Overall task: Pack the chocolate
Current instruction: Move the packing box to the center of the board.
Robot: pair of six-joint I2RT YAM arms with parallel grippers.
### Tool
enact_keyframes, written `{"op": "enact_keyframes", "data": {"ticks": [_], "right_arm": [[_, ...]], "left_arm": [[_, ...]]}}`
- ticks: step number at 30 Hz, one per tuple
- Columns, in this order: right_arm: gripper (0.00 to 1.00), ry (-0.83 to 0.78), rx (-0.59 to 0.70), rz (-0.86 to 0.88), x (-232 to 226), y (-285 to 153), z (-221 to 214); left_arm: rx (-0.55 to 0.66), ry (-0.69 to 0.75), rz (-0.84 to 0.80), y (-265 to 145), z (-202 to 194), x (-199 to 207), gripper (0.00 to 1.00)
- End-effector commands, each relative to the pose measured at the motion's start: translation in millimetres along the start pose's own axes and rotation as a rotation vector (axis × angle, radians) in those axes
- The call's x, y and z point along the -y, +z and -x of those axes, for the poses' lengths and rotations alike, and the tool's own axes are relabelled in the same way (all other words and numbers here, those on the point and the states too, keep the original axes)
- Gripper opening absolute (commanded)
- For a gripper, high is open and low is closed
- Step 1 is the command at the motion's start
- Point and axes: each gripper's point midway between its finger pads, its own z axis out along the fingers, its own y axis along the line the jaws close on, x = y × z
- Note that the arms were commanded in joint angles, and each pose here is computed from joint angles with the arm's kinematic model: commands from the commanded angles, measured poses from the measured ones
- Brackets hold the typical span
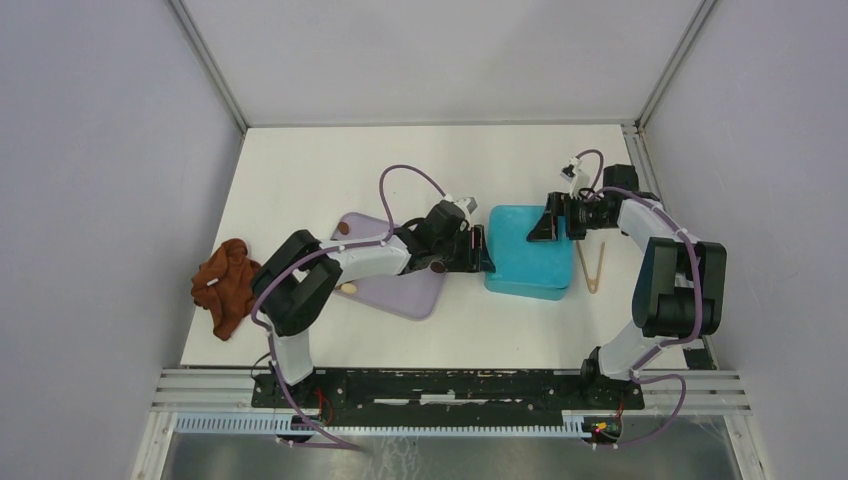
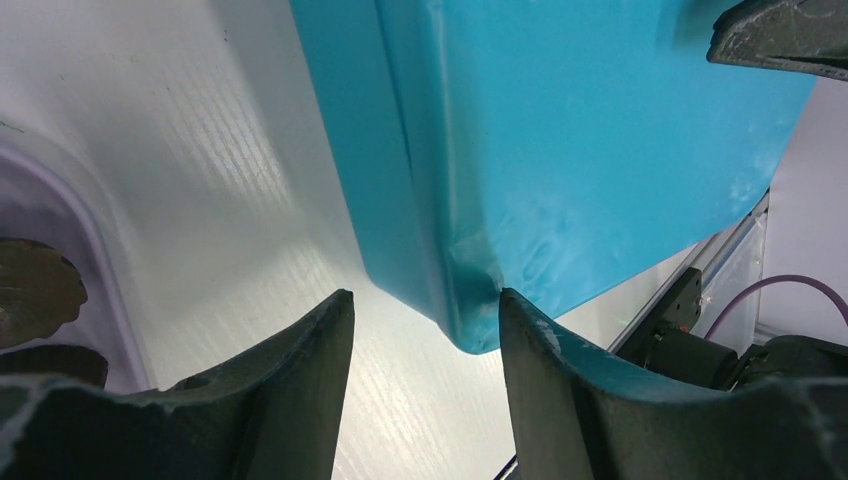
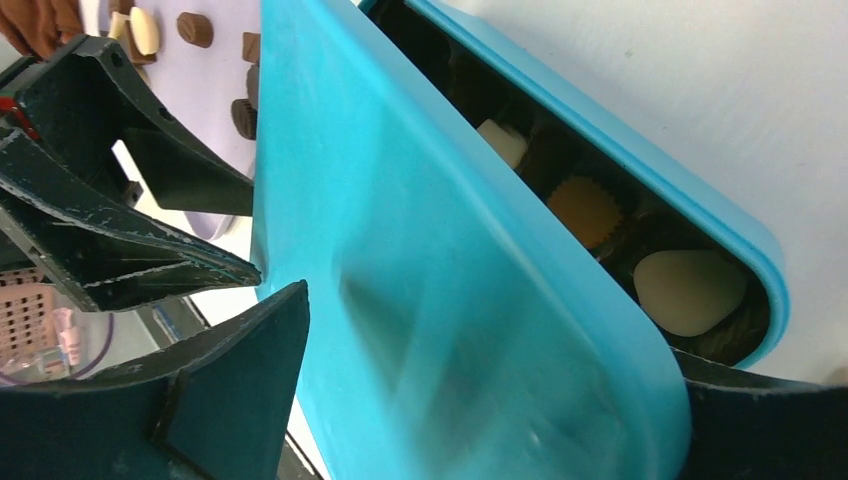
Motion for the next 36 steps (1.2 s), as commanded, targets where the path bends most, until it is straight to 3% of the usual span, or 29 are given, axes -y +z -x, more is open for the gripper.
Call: {"op": "enact_keyframes", "data": {"ticks": [1, 15, 17, 29, 36], "right_arm": [[0.86, -0.103, 0.047, -0.08, 6, -14, 26], [0.89, -0.155, 0.051, -0.013, -4, -16, 36], [0.93, -0.154, 0.057, -0.002, -5, -15, 38], [0.94, 0.009, 0.113, 0.19, -12, -15, 32], [0.93, -0.006, 0.098, 0.092, 5, -15, 30]], "left_arm": [[0.022, 0.035, -0.033, 2, 15, 10, 0.61], [0.088, 0.059, -0.138, -6, 33, 33, 0.66], [0.087, 0.051, -0.147, -5, 35, 33, 0.66], [0.057, 0.019, -0.166, 7, 33, 29, 0.64], [0.053, 0.016, -0.181, 11, 35, 31, 0.64]]}}
